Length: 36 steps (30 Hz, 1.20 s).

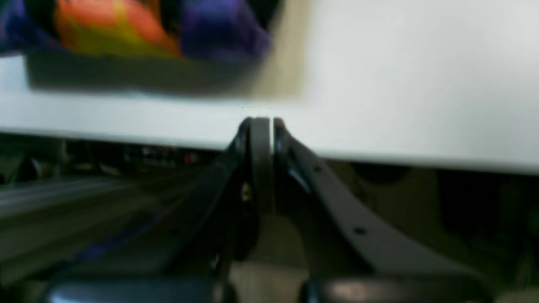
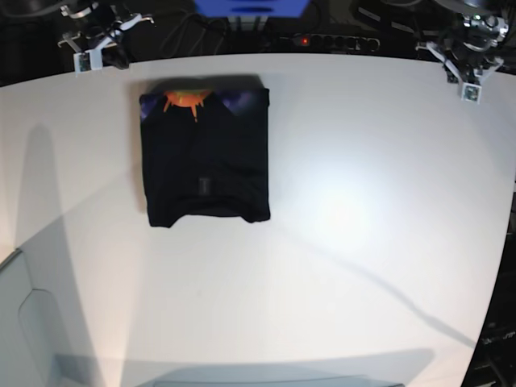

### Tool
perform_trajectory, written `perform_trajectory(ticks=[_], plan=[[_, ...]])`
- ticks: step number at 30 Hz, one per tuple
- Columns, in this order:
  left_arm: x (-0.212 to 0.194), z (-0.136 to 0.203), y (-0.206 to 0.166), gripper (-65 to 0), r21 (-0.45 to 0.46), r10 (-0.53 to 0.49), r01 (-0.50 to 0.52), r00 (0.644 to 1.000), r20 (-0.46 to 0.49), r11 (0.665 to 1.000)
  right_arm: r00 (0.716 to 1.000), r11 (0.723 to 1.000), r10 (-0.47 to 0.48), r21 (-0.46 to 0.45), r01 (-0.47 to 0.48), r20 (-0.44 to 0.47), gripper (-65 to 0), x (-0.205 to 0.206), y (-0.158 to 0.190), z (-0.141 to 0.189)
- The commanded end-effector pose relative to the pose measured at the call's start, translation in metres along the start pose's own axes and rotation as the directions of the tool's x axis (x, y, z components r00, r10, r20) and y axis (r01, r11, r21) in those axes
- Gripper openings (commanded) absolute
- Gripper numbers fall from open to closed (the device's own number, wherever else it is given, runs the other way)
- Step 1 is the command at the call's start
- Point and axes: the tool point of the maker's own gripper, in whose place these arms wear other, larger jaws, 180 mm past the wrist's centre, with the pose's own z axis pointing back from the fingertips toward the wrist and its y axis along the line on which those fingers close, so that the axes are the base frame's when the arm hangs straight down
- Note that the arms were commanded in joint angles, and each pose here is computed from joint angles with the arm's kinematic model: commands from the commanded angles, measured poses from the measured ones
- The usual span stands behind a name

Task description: Fold the T-shirt properly

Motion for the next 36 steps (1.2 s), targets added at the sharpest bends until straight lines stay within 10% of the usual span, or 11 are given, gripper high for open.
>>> perform_trajectory(ticks=[1,10,19,36], plan=[[-0.009,0.007,-0.002,-65.0,-0.005,-0.005,0.005,1.0,-0.009,1.0,1.0,1.0,0.001,-0.009,-0.001,0.001,-65.0,-0.002,-0.003,0.01],[-0.115,0.015,-0.039,-65.0,-0.088,0.118,-0.14,0.969,-0.217,0.986,0.974,1.0,0.001,-0.023,-0.006,-0.225,-65.0,-0.067,-0.029,0.028],[-0.225,-0.033,-0.121,-65.0,-0.301,0.277,-0.379,0.902,-0.33,0.875,0.88,0.986,-0.162,-0.029,0.167,-0.446,-65.0,-0.157,-0.039,-0.001],[-0.232,-0.116,-0.239,-65.0,-0.369,0.297,-0.475,0.845,-0.444,0.799,0.825,0.933,-0.237,0.117,0.341,-0.512,-65.0,-0.277,0.059,-0.081]])
